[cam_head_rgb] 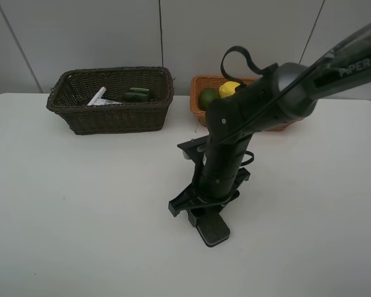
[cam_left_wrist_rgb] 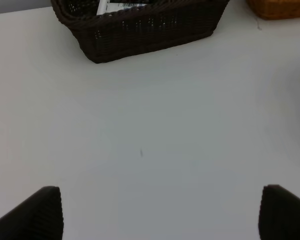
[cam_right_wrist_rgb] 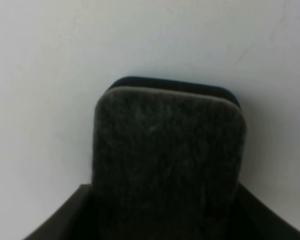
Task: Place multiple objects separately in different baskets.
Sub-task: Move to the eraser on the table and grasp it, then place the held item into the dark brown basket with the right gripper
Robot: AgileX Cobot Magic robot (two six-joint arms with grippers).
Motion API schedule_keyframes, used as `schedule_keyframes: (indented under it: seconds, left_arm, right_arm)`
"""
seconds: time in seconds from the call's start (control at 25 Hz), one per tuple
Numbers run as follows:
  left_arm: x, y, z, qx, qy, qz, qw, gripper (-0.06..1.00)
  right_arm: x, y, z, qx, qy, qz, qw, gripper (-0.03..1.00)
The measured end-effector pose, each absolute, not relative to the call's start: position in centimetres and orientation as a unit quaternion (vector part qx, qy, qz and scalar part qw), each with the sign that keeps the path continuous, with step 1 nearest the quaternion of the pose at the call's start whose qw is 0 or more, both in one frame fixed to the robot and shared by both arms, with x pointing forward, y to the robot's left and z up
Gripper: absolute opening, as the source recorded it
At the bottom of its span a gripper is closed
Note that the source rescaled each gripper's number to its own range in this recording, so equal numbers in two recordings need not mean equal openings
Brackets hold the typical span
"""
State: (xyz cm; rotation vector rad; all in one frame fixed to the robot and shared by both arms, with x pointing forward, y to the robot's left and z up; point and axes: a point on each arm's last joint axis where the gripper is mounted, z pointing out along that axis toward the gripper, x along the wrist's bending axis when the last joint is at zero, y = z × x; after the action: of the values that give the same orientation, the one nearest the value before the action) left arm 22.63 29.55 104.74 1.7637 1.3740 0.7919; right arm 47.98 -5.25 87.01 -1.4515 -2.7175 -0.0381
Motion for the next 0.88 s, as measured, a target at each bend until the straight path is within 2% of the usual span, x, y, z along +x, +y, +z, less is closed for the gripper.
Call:
schedule_keyframes:
  seconds: [0.2,0.28,0.4,0.48,0.6,0.88]
  left_arm:
    - [22.6,29.6,104.7,0.689,0.537,0.309,0.375,1.00]
    - [22.6,29.6,104.7,0.689,0.537,0.309,0.375,1.00]
    - [22.6,29.6,104.7,0.689,0.537,0.309,0.375,1.00]
    - [22.6,29.6,104.7,0.689,0.537,0.309,0.375,1.00]
    - [22.6,29.6,104.7,0.689,0.537,0.309,0.375,1.00]
    - [22.6,29.6,104.7,0.689,0.537,0.309,0.375,1.00]
  right_arm:
    - [48.0,-5.5,88.1,-0.462,-0.886,-0.015,0.021,0.24]
    - [48.2,-5.5,90.2,-0.452,-0.891,-0.031,0.006,0.24]
    - [49.7,-4.7,95.3,-0.446,-0.890,-0.093,-0.028,0.24]
    - [51.9,-3.9,98.5,-0.453,-0.879,-0.144,-0.048,0.24]
    - [56.2,-3.2,101.1,-0.468,-0.859,-0.194,-0.078,0.24]
    - [66.2,0.3,101.7,-0.467,-0.822,-0.296,-0.137,0.24]
